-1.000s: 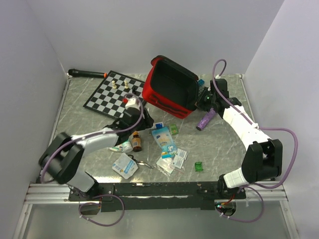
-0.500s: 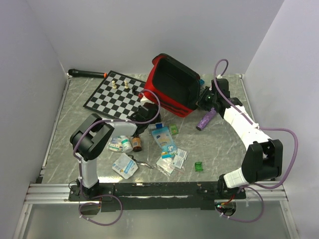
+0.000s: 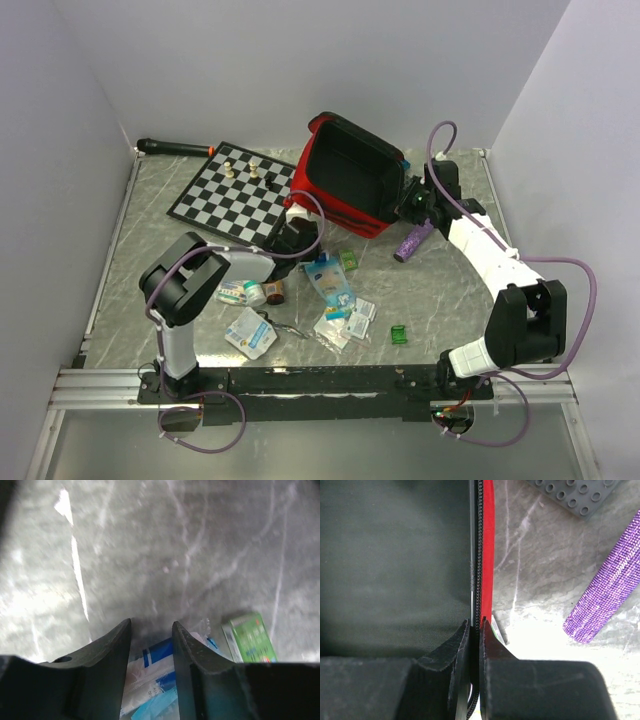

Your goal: Organize the medicine kit

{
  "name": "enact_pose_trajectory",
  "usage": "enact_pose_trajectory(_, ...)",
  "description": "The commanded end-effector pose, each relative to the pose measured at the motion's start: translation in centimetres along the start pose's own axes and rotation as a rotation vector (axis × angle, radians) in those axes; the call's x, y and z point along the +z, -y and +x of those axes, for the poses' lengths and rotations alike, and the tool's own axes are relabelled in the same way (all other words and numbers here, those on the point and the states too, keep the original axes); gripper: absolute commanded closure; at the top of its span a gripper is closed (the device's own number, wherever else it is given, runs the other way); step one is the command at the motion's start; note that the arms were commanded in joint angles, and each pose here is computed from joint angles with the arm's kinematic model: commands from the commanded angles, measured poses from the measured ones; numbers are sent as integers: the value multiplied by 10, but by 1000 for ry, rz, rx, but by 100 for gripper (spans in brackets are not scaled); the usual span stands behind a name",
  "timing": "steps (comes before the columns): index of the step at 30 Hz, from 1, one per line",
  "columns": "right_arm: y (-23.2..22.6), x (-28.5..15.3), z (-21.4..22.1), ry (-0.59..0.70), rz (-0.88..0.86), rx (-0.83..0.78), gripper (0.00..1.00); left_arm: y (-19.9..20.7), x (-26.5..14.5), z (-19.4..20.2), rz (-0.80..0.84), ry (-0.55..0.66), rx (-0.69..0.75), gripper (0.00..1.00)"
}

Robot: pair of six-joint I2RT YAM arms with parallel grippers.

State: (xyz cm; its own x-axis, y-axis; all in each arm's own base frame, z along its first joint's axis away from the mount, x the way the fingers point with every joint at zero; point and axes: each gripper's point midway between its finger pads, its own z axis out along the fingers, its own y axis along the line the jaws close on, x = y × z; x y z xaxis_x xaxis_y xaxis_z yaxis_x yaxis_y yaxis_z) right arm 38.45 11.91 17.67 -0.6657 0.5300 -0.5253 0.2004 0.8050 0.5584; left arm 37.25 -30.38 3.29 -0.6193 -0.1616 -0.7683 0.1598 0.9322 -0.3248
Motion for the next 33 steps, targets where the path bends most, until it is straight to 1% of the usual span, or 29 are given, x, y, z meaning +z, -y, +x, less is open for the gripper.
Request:
enact_pose_trajectory(1, -26, -8, -31, 129, -99, -6, 100, 19, -26, 26, 83, -78, 62, 58)
enact_pose_trajectory(6, -9, -1, -32, 156, -29, -24, 100, 34, -51, 42, 167, -135, 65, 58)
enact_pose_trajectory(10, 4, 7, -37, 204, 15, -43, 100, 35, -73, 49, 195, -140, 45, 58)
enact_pose_trajectory(12, 6, 12, -36, 203, 38, -70, 100, 34, -82, 50, 194, -141, 31, 57)
enact_pose_trajectory(14, 17, 20, -37, 209, 105, -88, 100, 32, -88, 49, 185, -142, 8, 56)
enact_pose_trajectory(18, 27, 30, -32, 215, 172, -126, 100, 39, -104, 35, 214, -103, -24, 55)
enact_pose_trajectory(22, 37, 35, -35, 251, 251, -145, 100, 42, -118, 26, 237, -76, -48, 54)
enact_pose_trajectory(28, 30, 41, -46, 328, 281, -152, 100, 38, -133, 23, 246, -56, -74, 54)
enact_pose_trajectory(31, 24, 44, -50, 398, 309, -193, 100, 33, -139, 20, 241, -35, -88, 54)
enact_pose_trajectory(33, 21, 50, -49, 416, 334, -220, 100, 29, -140, 20, 229, -29, -87, 53)
